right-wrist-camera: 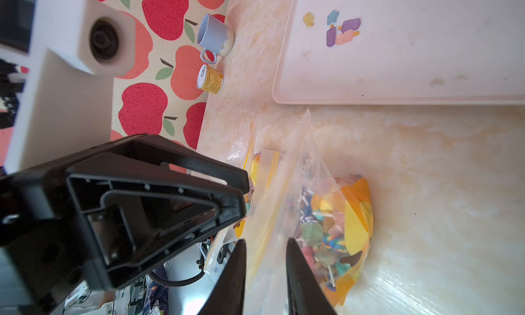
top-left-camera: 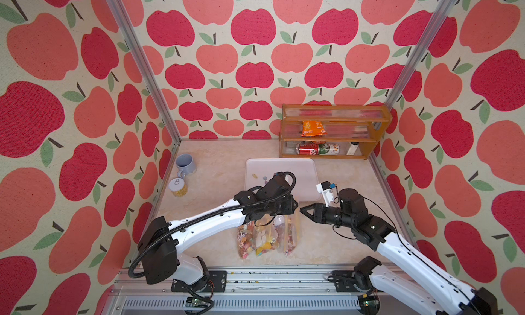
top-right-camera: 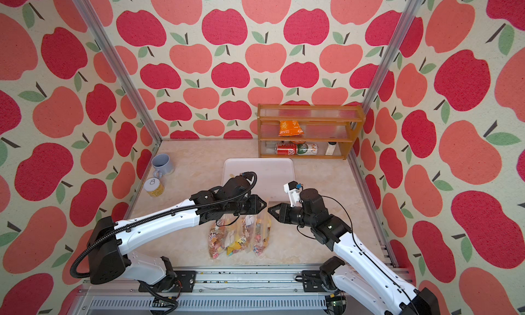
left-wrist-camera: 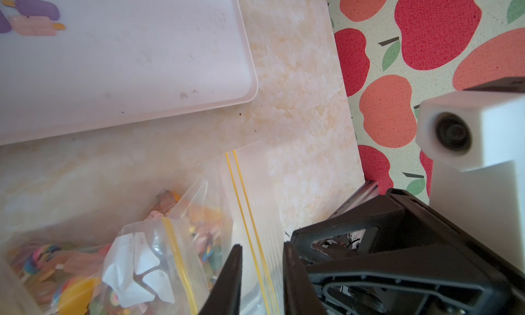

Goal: Pour candies out of the ziploc bag
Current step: Open the ziploc bag at the center of the board.

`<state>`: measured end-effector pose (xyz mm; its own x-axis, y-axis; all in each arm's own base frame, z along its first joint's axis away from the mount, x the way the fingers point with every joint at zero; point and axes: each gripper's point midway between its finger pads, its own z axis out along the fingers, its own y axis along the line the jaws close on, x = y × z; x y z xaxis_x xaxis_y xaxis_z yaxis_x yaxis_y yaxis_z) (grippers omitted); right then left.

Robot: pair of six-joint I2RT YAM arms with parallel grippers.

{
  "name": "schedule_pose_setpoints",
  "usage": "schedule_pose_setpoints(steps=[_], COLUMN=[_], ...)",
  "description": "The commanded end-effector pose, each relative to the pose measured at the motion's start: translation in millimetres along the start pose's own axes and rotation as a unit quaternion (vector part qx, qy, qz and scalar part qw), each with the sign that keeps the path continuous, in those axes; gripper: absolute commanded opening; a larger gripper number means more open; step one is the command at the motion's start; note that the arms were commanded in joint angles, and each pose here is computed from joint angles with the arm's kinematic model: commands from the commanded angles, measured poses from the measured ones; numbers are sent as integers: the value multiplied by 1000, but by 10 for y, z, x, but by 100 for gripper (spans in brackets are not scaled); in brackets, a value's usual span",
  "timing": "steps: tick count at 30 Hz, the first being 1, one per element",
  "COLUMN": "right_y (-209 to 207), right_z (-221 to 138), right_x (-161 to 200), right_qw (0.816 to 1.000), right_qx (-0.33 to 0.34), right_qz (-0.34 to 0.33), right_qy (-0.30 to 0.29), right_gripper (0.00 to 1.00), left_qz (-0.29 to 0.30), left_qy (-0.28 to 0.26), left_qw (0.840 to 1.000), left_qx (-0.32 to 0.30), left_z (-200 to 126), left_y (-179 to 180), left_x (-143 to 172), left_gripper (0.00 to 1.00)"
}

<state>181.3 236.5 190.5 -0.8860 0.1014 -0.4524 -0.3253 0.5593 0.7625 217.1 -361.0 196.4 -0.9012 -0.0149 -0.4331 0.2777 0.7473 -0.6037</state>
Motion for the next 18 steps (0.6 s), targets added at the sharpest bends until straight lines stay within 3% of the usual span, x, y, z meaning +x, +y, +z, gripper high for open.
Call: schedule_pose_setpoints(steps=[1,12,18], right_y=[55,47,-20], right_z=[4,-74,-339], right_x=[-39,-84,-256], right_qw=[1000,1000,998], right_qx=[-14,-3,29], right_qz=[3,-4,-7], right_qy=[-5,-19,-54], right_gripper=[27,26,27], left_qz=[-3,-2,13], left_qy=[-2,3,11], left_qw=[1000,1000,1000], left_qx=[16,27,20], left_z=[-24,1,-2], left_y=[-74,-128,-173], left_x=[-42,-55,-16], left_gripper=[22,21,31])
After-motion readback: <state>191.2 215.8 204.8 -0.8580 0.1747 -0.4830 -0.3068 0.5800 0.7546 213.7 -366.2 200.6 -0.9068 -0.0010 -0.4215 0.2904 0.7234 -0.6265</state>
